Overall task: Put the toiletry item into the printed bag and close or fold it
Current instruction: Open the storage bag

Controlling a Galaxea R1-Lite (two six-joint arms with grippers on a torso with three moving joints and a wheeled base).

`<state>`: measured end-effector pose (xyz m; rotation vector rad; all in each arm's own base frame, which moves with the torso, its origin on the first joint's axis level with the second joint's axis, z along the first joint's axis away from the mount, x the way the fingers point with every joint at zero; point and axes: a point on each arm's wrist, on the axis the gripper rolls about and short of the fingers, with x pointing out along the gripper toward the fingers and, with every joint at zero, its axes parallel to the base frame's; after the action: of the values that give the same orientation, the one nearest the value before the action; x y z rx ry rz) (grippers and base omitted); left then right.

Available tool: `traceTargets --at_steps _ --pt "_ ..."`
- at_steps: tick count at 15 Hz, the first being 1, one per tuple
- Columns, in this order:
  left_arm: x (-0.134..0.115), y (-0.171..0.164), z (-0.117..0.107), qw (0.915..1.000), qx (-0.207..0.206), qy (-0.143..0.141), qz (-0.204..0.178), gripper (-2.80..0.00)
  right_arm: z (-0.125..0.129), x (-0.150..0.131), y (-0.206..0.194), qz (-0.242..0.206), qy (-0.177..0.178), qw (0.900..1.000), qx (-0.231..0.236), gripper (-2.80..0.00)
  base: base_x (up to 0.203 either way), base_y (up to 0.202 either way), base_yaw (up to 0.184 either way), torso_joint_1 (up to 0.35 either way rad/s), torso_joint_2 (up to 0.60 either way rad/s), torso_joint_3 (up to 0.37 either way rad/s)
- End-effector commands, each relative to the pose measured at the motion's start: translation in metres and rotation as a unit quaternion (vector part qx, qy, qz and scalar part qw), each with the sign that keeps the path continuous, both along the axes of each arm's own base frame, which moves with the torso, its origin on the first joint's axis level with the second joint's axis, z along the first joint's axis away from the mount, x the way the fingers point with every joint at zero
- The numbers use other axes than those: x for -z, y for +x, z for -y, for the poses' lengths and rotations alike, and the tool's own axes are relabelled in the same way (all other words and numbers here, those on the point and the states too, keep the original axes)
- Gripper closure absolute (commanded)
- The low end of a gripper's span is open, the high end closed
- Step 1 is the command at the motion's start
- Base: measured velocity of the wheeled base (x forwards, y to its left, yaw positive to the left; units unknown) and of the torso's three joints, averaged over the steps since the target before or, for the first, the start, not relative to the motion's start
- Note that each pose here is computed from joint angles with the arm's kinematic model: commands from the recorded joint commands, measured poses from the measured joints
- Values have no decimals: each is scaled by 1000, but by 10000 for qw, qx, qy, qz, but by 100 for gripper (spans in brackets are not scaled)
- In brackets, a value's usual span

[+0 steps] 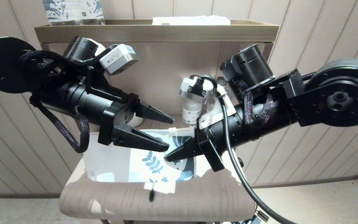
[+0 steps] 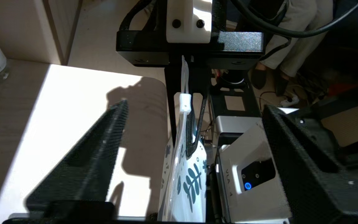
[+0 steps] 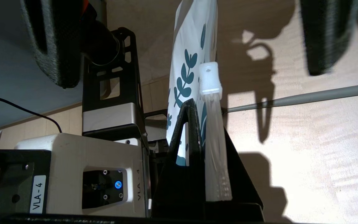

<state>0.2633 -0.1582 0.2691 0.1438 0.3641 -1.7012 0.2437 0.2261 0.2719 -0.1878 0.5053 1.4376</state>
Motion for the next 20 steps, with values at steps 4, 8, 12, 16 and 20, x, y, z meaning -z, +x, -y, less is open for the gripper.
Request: traceTargets --at_steps 4,8,12,16,20 --pt "0 -3 -2 10000 42 -24 -5 0 -2 -1 4 -4 40 10000 3 0 0 0 0 0 0 0" --pt "0 -2 -1 10000 37 -26 -33 0 -2 2 5 -58 11 10000 20 0 0 0 0 0 0 0" --pt "2 -2 -1 10000 39 -12 -57 0 -1 3 5 -77 14 10000 1 0 0 0 0 0 0 0" --pt "4 -2 -1 9999 34 18 -103 0 -1 0 5 -33 46 10000 10 0 0 0 0 0 0 0" --pt "8 0 -3 9998 -69 107 -118 0 8 -1 5 -47 37 9999 115 0 0 0 0 0 0 0"
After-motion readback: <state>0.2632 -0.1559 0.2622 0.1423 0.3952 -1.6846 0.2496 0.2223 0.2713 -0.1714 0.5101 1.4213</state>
